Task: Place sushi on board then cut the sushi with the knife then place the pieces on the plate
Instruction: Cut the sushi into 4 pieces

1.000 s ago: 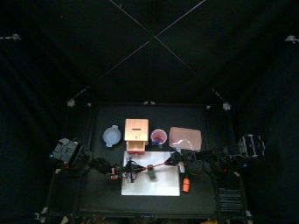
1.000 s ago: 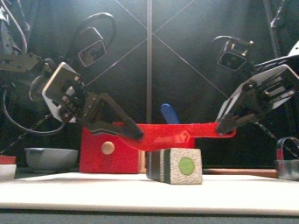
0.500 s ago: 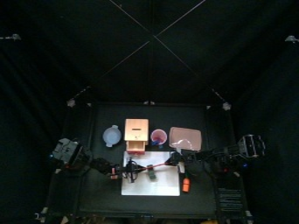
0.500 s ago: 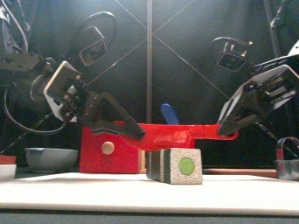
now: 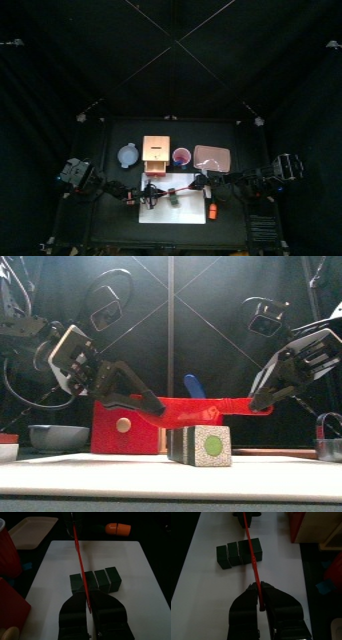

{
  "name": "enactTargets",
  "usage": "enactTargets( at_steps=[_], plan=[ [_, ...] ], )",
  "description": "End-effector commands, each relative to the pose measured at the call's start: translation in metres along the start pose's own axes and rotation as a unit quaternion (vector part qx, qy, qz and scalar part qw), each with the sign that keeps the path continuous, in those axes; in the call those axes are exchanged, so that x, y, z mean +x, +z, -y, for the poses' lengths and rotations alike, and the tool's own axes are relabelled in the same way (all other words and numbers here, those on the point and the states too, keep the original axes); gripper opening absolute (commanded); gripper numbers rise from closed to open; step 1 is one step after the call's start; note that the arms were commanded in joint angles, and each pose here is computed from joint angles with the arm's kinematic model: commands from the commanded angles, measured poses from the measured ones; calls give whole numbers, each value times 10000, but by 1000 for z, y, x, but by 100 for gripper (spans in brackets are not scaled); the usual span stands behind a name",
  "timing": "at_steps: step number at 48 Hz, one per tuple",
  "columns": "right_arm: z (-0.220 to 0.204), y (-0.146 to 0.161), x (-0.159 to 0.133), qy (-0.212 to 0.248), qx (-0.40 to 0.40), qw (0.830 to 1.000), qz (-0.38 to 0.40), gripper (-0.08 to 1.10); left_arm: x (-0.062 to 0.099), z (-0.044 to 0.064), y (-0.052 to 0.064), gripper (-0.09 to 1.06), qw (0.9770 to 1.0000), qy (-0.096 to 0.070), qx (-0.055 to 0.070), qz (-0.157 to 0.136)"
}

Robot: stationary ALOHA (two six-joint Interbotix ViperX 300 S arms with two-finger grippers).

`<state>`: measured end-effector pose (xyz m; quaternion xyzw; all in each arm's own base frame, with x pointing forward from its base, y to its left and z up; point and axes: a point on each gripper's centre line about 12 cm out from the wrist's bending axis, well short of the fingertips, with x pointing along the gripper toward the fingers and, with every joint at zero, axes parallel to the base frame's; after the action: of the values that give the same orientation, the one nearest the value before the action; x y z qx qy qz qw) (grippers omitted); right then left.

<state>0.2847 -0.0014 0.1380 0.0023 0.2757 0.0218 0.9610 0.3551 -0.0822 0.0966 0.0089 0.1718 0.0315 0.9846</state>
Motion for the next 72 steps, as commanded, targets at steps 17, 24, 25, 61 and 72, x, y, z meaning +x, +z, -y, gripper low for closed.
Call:
enactTargets(
  at_steps=[17, 24, 25, 61, 72],
  plan=[
    [6, 1, 14, -83, 143, 9998, -94, 36, 6, 11, -12, 32, 9998, -101, 78, -170],
    [6, -15, 26, -74, 216, 9988, -427, 36, 11, 12, -28, 32, 9985, -102, 91, -529],
    [6, -18, 27, -76, 227, 9986, -480, 36, 11, 12, -30, 32, 9983, -99, 85, -575],
    [7, 23, 13, -159, -230, 9989, -374, 36, -5, -6, 7, 32, 9997, -10, 129, -219],
    [-11, 39, -12, 26, -325, 9995, -12, 36, -12, 13, 35, 32, 9994, -285, 67, 183]
  ],
)
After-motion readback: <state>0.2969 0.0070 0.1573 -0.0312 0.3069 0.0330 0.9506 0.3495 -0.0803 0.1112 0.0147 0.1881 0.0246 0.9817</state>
